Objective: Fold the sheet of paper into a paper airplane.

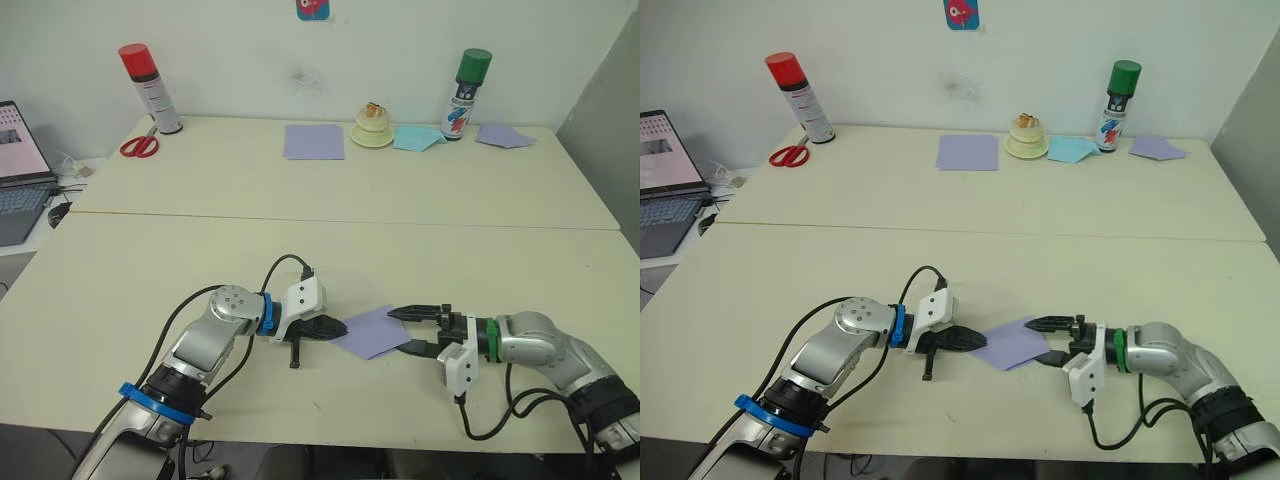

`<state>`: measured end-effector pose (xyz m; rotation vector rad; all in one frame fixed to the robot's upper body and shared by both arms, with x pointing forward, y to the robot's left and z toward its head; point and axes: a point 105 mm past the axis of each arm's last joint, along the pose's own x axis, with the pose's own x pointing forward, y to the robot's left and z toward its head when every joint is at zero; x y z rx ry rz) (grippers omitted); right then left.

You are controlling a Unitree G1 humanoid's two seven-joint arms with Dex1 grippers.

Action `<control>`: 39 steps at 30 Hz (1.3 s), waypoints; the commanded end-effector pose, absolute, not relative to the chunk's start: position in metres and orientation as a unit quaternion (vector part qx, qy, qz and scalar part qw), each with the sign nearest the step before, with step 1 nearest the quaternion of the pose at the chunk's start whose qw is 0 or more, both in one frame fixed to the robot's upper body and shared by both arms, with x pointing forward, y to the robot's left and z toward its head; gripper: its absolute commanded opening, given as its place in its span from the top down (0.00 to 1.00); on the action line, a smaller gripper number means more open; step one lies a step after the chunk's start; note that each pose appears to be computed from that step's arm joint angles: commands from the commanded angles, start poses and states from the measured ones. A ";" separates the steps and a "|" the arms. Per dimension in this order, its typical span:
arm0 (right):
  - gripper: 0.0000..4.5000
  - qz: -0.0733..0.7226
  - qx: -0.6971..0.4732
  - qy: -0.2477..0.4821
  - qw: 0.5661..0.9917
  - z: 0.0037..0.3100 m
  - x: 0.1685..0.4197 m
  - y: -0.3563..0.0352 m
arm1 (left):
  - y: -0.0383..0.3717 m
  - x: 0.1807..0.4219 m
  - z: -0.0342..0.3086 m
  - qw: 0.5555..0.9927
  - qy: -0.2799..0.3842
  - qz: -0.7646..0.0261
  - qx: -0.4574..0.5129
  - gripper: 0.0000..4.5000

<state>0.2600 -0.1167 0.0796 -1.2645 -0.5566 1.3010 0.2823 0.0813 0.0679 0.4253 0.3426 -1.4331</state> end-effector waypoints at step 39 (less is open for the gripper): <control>1.00 0.623 -0.443 -0.174 0.620 0.084 0.224 -0.079 | 0.084 0.269 0.070 0.687 0.146 -0.680 0.211 1.00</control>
